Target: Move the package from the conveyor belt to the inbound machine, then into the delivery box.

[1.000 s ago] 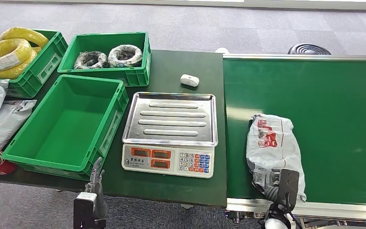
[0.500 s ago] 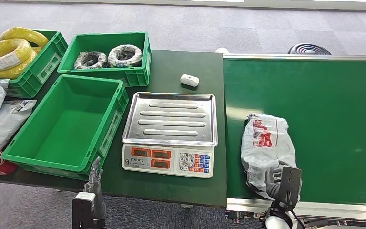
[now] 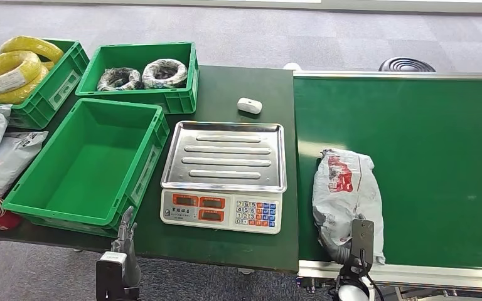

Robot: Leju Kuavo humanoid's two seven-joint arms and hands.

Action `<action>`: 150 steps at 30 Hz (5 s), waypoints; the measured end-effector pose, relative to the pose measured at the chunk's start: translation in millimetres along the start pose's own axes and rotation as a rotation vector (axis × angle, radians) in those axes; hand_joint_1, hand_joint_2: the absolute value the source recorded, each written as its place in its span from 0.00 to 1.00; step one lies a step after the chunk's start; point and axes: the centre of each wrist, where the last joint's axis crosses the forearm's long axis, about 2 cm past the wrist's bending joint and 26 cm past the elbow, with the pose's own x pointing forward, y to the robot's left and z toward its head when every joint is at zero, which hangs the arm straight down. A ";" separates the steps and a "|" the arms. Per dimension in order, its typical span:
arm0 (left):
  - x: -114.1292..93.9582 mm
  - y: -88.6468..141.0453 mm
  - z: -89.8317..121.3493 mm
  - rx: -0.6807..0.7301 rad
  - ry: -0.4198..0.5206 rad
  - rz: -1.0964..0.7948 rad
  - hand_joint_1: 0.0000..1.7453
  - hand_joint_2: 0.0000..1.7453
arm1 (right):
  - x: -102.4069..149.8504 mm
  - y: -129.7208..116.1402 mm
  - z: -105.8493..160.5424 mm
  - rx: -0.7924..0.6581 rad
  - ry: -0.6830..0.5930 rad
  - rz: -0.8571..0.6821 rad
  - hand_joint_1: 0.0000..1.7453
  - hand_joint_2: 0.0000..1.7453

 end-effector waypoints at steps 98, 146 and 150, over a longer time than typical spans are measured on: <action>1.6 -29.7 -20.2 -0.113 -0.026 0.048 0.00 0.00 | 235.9 -99.8 -117.2 -0.506 -0.848 0.019 0.89 1.00; -9.4 -40.0 -21.4 -0.169 -0.016 0.078 0.00 0.00 | 239.6 -17.4 -182.3 0.036 -0.600 0.533 0.85 1.00; -9.6 -40.2 -21.6 -0.176 -0.016 0.082 0.00 0.00 | 235.3 5.7 -169.2 0.126 -0.656 0.556 0.84 1.00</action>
